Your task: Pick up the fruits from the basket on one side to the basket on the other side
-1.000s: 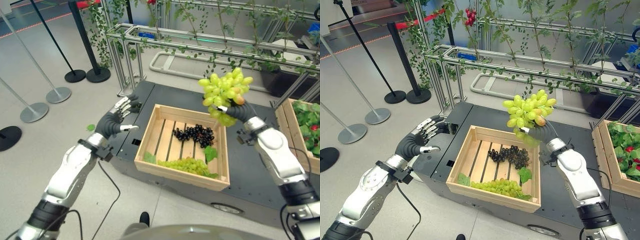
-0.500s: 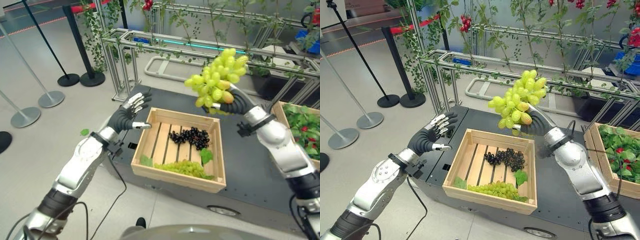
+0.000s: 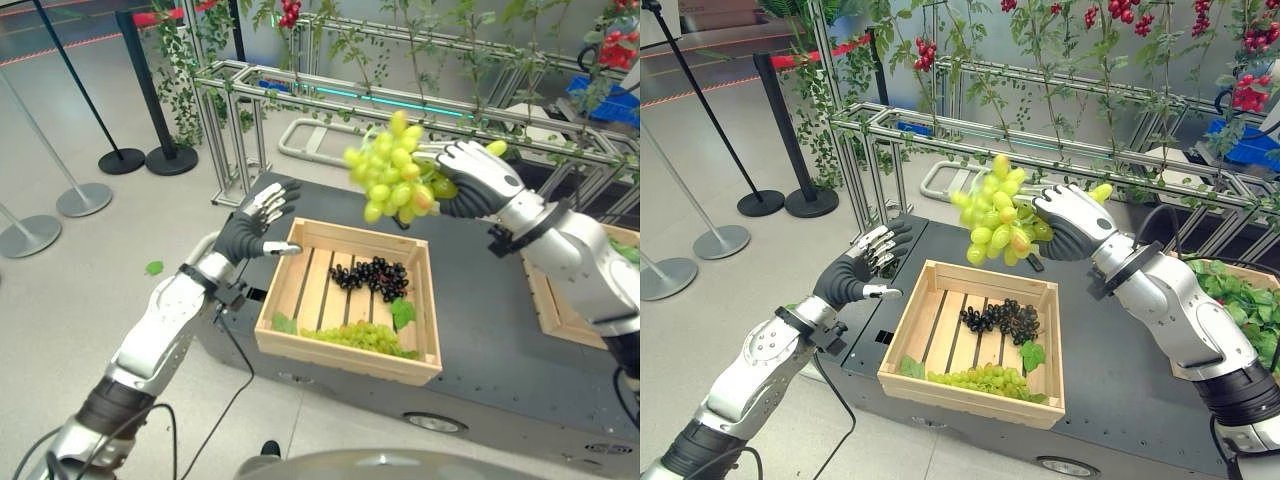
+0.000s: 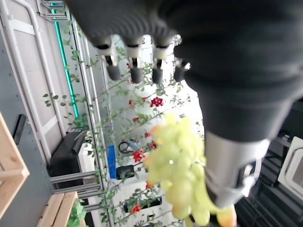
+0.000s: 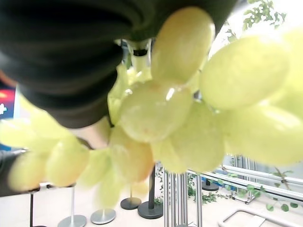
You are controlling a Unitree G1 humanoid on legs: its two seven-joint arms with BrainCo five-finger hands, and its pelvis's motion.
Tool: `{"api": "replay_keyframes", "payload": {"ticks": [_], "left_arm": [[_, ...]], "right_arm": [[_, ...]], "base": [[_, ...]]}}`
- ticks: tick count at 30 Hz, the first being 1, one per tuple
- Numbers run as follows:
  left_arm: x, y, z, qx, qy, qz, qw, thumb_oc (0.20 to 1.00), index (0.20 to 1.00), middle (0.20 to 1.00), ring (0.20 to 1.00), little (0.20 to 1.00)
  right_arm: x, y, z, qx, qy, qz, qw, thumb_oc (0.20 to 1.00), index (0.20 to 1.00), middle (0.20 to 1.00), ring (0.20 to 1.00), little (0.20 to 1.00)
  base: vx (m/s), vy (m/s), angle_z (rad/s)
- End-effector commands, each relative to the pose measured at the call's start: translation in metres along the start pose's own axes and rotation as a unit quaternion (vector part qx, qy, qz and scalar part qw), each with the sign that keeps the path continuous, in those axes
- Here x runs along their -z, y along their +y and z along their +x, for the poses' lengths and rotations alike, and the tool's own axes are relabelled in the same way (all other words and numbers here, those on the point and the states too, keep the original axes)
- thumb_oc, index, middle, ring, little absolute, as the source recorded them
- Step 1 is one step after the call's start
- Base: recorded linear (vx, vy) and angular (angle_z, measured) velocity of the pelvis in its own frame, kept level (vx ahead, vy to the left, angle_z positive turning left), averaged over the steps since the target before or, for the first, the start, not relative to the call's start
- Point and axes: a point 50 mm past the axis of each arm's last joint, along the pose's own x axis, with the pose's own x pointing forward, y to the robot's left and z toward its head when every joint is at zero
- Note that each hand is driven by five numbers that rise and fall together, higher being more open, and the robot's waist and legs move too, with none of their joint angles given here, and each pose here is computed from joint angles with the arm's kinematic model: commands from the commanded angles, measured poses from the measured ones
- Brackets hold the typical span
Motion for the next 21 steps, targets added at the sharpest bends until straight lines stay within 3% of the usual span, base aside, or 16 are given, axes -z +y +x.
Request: {"api": "replay_keyframes", "payload": {"ticks": [1, 21], "left_arm": [[-0.016, 0.012, 0.002, -0.019, -0.047, 0.022, 0.998, 1.000, 1.000, 1.000, 1.000, 1.000], [-0.020, 0.015, 0.002, -0.013, -0.046, 0.046, 0.998, 1.000, 1.000, 1.000, 1.000, 1.000]], "right_arm": [[-0.012, -0.035, 0.011, 0.070, -0.051, -0.072, 0.994, 0.200, 0.200, 0.200, 0.200, 0.200], [-0.008, -0.047, 0.013, 0.060, -0.050, -0.128, 0.989, 0.200, 0.200, 0.200, 0.200, 0.200]], "base": [[0.00, 0.000, 0.00], [0.00, 0.000, 0.00]]}}
